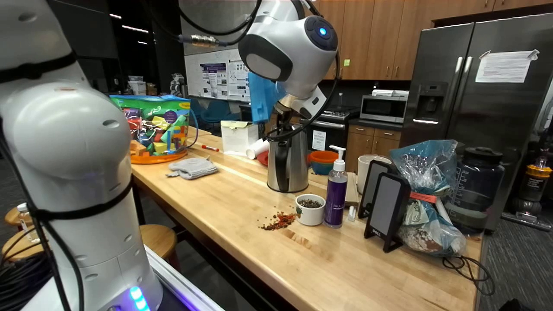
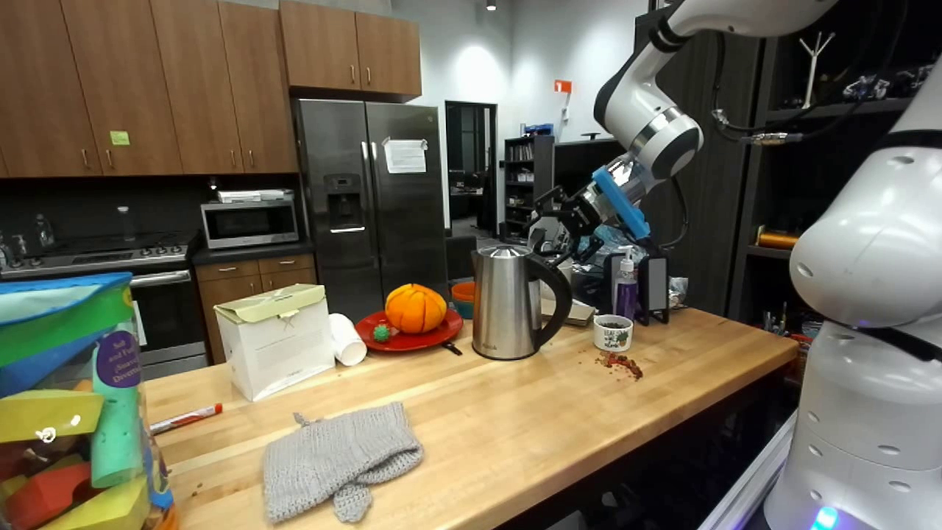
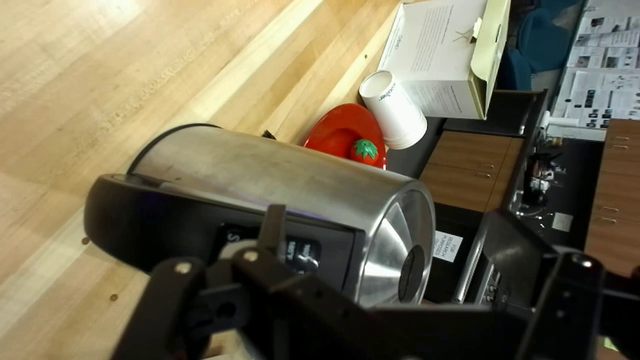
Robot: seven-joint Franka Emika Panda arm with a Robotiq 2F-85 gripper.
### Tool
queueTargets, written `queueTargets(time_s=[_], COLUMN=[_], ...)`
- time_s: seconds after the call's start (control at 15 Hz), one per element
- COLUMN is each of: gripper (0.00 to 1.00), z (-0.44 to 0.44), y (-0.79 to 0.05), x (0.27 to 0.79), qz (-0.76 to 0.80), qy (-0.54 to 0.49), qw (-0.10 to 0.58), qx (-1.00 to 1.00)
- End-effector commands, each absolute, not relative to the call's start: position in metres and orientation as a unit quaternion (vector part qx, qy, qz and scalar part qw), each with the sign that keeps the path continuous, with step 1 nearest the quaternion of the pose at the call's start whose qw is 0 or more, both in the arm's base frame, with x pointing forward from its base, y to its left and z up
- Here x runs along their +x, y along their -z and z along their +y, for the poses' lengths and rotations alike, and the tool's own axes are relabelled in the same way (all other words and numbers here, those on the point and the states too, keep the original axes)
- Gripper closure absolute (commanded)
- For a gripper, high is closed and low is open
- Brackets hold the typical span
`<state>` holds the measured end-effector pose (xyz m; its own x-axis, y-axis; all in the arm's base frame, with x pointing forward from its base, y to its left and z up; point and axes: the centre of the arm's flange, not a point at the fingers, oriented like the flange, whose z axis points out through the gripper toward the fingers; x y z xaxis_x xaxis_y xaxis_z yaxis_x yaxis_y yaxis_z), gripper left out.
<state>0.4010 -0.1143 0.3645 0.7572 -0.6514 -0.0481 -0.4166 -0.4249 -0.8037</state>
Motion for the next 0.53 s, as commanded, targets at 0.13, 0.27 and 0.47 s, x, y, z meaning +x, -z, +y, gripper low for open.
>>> queueTargets(time_s=[0.13,0.27,0.47], gripper=[0.0,0.0,0.0], z=[-0.1198,-0.1209,-0.1234], y=[-0.3532,-0.353,-0.3533], x=[0.4166,0.4195,0.4217], qz=[0.336,0.34,0.345], qy=[0.099,0.093,0.089], qw=[0.443,0.446,0.45], qx=[-0.825,-0.822,-0.819])
